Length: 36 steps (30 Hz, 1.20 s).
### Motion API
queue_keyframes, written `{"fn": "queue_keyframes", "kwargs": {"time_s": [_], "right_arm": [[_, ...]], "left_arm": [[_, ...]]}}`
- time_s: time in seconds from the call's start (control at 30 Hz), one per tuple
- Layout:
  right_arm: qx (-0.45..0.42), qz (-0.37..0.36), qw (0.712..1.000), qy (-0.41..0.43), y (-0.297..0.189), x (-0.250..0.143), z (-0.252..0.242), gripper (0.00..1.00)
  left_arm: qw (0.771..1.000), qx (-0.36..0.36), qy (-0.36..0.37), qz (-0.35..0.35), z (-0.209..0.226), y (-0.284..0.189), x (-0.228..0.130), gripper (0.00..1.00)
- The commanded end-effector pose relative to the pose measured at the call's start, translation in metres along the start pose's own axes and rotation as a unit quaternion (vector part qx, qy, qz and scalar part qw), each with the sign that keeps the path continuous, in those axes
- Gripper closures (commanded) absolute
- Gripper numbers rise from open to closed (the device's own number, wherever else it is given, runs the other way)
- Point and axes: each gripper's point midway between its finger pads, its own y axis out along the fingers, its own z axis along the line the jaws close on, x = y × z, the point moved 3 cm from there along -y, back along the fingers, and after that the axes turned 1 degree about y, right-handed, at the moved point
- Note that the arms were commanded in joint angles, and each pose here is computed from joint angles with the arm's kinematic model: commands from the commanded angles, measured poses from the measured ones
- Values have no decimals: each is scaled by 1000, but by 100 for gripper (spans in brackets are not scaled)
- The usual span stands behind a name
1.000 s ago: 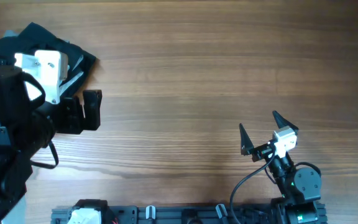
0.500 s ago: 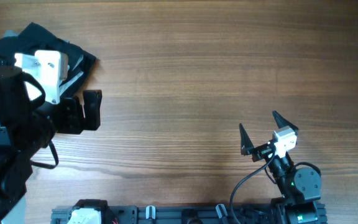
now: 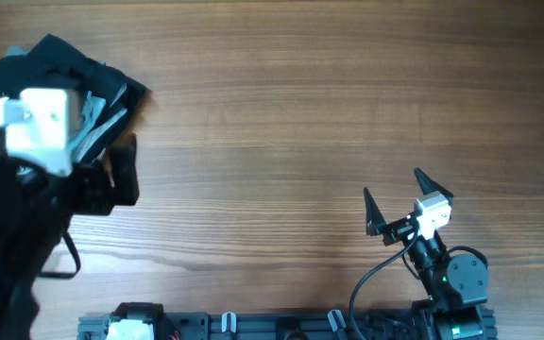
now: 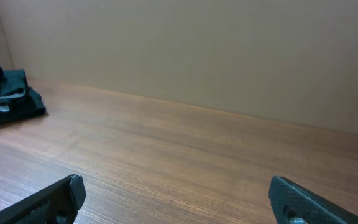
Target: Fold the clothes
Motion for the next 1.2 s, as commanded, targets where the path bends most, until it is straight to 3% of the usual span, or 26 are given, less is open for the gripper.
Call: {"fn": "queue_keyframes", "kwargs": {"time_s": [0.0, 0.27, 0.67, 1.17], "right_arm": [[-6, -6, 1000, 8, 0, 2, -1, 0], [-6, -6, 1000, 8, 0, 2, -1, 0], [-6, -6, 1000, 8, 0, 2, -1, 0], [-6, -6, 1000, 8, 0, 2, -1, 0]], "left_arm": [[998, 18, -8, -55, 7, -10, -4, 0], [985, 12, -9, -171, 6, 3, -41, 0], [978, 2, -60, -202, 5, 41, -154, 0], [968, 1, -60, -245, 9, 145, -220, 0]]}}
